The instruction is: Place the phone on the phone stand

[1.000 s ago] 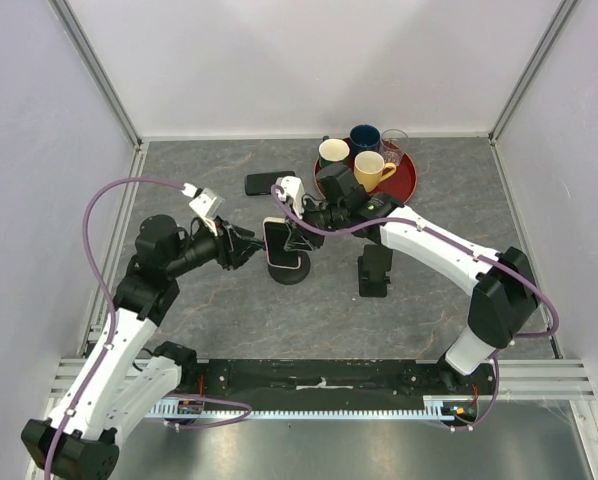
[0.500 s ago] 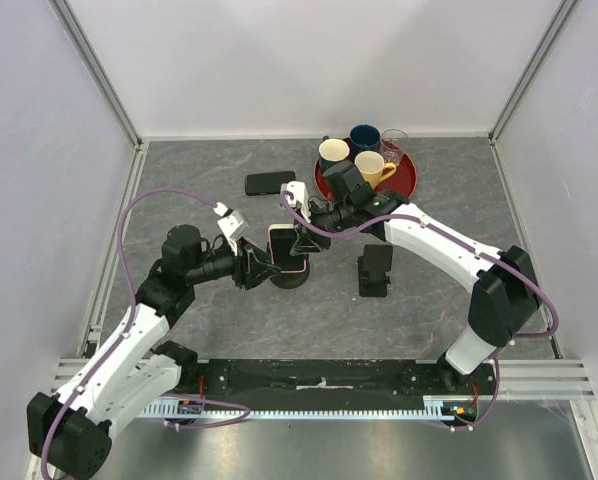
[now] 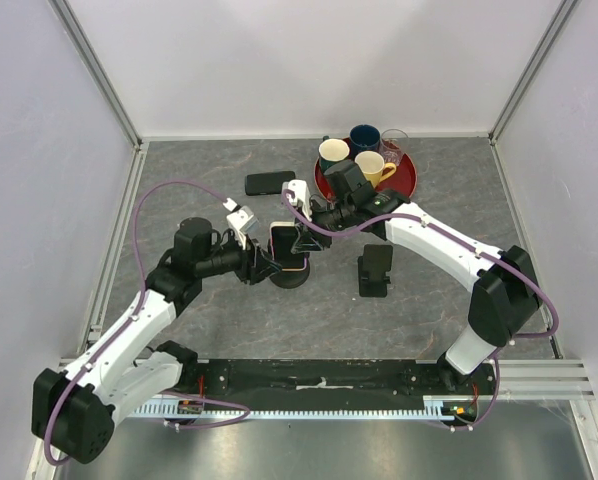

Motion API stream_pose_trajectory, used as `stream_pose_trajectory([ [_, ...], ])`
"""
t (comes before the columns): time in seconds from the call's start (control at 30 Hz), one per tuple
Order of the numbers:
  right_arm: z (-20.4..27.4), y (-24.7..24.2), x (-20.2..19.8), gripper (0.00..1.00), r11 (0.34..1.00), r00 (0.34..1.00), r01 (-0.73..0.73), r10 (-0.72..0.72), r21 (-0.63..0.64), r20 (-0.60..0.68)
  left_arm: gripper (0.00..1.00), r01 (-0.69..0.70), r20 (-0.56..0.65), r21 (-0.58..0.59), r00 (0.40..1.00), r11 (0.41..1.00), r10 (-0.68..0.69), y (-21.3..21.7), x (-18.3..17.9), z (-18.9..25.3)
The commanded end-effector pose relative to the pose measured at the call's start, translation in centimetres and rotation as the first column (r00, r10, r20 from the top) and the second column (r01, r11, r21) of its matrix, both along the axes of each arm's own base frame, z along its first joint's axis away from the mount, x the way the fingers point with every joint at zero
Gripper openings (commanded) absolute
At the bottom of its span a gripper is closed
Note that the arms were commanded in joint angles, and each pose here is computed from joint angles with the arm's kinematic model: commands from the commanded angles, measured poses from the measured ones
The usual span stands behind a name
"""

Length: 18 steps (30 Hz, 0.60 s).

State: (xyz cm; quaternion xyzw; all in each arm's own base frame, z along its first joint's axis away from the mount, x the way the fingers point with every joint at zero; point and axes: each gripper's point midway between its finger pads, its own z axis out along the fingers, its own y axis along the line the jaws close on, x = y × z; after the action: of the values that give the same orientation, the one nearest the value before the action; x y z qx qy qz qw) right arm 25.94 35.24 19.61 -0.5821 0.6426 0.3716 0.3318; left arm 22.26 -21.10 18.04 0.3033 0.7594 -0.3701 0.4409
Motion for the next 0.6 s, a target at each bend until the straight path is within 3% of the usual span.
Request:
stream_pose_trajectory([
  [0.0,1.7,0.3,-1.3,0.04,0.997,0.998,-0.058,0.058,0.048,0.009,0.52,-0.1,0.099,-0.035,0.99,0.994,0.103,0.5,2.6,4.2],
  [0.1,1.7,0.3,-1.3,0.04,0.997,0.998,-0.06,0.059,0.05,0.011,0.54,-0.18,0.118,-0.019,0.976,0.984,0.181,1.7,3.0,5.9],
  [0.23,1.6,0.3,-1.4,0.04,0.997,0.998,-0.065,0.065,0.05,0.01,0.65,-0.266,0.17,0.005,0.95,0.964,0.262,3.5,3.1,6.2],
  [0.3,1.5,0.4,-1.4,0.03,0.996,0.998,-0.068,0.067,0.05,0.006,0.68,-0.24,0.198,0.008,0.952,0.971,0.233,3.4,2.8,5.7],
  [0.4,1.6,0.4,-1.4,0.03,0.996,0.998,-0.07,0.07,0.05,0.009,0.86,-0.166,0.19,0.02,0.969,0.986,0.16,2.4,2.7,4.8],
  [0.57,1.5,0.3,-1.5,0.02,0.996,0.997,-0.071,0.071,0.049,0.005,0.88,-0.064,0.192,0.015,0.98,0.998,0.06,0.8,2.6,3.8],
])
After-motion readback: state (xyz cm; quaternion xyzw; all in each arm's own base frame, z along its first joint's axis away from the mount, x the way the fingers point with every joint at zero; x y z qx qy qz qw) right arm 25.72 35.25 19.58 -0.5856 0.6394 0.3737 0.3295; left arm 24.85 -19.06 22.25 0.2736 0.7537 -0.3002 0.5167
